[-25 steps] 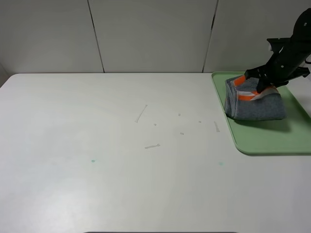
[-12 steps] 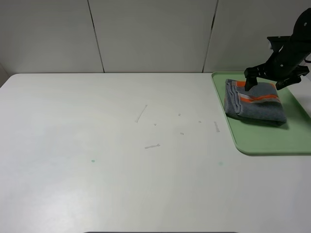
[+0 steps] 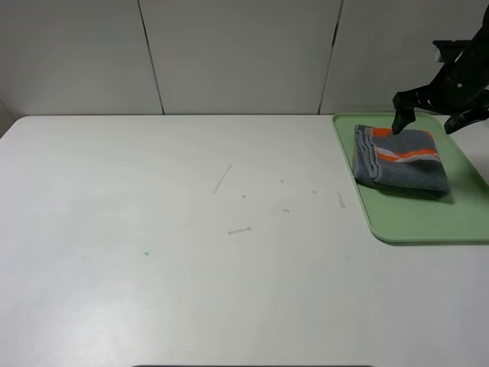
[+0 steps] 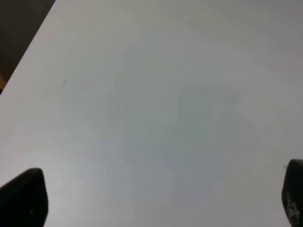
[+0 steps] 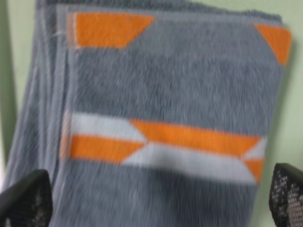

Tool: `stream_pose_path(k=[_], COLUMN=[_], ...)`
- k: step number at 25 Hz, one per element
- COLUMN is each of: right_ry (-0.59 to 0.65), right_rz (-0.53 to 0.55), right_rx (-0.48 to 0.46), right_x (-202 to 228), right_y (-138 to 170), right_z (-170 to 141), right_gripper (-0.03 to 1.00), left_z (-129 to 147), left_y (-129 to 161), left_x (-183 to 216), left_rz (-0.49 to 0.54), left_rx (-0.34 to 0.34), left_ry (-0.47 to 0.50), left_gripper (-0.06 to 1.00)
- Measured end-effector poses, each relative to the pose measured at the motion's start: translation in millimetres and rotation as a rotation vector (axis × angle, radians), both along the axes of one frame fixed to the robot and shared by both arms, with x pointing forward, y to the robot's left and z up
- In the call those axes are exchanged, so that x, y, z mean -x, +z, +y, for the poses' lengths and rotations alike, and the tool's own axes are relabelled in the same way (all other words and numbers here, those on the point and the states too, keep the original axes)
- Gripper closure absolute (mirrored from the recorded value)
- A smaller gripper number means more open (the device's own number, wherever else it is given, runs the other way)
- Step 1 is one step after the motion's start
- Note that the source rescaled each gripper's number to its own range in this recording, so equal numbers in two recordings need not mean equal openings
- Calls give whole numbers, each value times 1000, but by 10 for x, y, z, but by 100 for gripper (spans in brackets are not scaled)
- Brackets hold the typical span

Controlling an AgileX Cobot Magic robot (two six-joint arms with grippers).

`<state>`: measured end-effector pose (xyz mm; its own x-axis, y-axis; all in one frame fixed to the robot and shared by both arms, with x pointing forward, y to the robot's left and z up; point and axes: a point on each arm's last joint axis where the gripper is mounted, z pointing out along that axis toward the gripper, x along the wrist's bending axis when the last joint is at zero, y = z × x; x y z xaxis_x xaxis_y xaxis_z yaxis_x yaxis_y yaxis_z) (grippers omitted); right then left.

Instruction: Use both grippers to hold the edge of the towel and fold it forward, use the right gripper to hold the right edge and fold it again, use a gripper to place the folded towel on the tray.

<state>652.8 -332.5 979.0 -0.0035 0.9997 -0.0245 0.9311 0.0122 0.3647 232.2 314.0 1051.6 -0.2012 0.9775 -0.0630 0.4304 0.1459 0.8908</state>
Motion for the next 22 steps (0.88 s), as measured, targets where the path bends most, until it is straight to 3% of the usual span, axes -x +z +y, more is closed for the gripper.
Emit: stream_pose_path(k=[11, 22], right_ry=[-6, -4], right_rz=[248, 248], right_rx=[-91, -100], right_x=[476, 1095], right_y=[450, 721], right_z=[100, 161], right_gripper=[-3, -3], left_z=[0, 0], left_y=[0, 0], left_x=[0, 0], left_rz=[0, 0], left_rx=[0, 0], left_ry=[0, 0], left_gripper=[-6, -6])
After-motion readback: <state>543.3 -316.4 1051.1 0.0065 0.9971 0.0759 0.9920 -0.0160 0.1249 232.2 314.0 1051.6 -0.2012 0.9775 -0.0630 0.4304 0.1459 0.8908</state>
